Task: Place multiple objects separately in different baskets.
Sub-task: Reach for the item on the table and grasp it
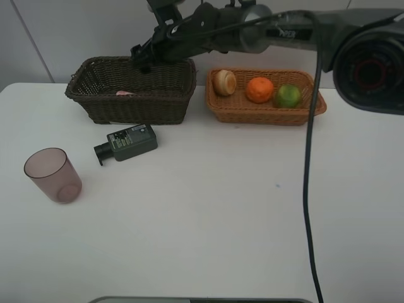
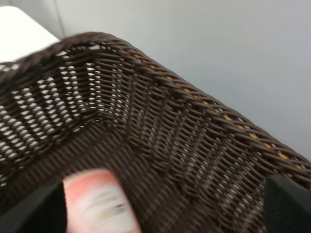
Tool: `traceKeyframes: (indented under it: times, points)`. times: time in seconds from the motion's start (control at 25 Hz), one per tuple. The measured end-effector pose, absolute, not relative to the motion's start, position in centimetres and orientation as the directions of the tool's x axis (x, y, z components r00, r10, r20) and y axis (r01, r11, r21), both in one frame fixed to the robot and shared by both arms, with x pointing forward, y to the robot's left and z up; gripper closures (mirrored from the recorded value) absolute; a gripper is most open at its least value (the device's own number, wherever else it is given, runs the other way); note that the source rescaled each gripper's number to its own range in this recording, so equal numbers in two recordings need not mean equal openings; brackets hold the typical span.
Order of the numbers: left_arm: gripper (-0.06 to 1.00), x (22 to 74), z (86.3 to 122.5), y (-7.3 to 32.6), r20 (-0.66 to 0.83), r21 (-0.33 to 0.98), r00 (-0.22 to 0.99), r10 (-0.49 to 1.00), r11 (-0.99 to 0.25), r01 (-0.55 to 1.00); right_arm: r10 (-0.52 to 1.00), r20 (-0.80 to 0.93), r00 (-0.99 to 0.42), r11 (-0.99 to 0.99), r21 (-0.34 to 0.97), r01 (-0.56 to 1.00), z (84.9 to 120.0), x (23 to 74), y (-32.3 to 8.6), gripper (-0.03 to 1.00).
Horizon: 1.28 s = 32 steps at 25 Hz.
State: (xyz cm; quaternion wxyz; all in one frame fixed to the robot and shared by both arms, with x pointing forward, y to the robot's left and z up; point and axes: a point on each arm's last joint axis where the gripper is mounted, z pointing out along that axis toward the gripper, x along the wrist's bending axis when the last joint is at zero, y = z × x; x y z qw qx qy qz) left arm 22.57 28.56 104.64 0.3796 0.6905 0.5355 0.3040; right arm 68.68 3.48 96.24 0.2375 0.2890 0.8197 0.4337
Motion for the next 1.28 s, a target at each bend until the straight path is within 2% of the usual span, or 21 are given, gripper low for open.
traceKeyframes:
  times: [0.2, 0.36, 0.52, 0.76, 1.0, 1.2, 1.28]
  points:
    - [-0.04, 22.6, 104.6, 28.6, 0.013, 0.85, 0.242, 0.97, -0.138, 0.509, 0.649, -0.075, -0.757, 0.49, 0.803, 0.34, 98.6, 67.3, 3.1, 0.21]
    - [-0.04, 22.6, 104.6, 28.6, 0.013, 0.85, 0.242, 0.97, -0.138, 0.509, 0.676, 0.009, -0.737, 0.506, 0.722, 0.473, 99.8, 66.0, 2.2, 0.21]
    - [-0.04, 22.6, 104.6, 28.6, 0.013, 0.85, 0.242, 0.97, -0.138, 0.509, 0.756, 0.057, -0.652, 0.508, 0.578, 0.639, 100.5, 65.1, 0.3, 0.21]
    - [-0.04, 22.6, 104.6, 28.6, 0.013, 0.85, 0.242, 0.97, -0.138, 0.509, 0.864, -0.005, -0.504, 0.481, 0.306, 0.822, 102.0, 64.1, -4.6, 0.21]
    - [-0.04, 22.6, 104.6, 28.6, 0.013, 0.85, 0.242, 0.97, -0.138, 0.509, 0.937, -0.014, -0.349, 0.339, 0.28, 0.898, 104.4, 63.3, -9.6, 0.21]
    - [-0.04, 22.6, 104.6, 28.6, 0.013, 0.85, 0.242, 0.97, -0.138, 0.509, 0.963, -0.02, -0.269, 0.266, 0.225, 0.937, 105.3, 60.3, -14.6, 0.21]
    - [-0.04, 22.6, 104.6, 28.6, 0.013, 0.85, 0.242, 0.97, -0.138, 0.509, 0.973, -0.018, -0.232, 0.229, 0.24, 0.943, 106.0, 58.9, -16.8, 0.21]
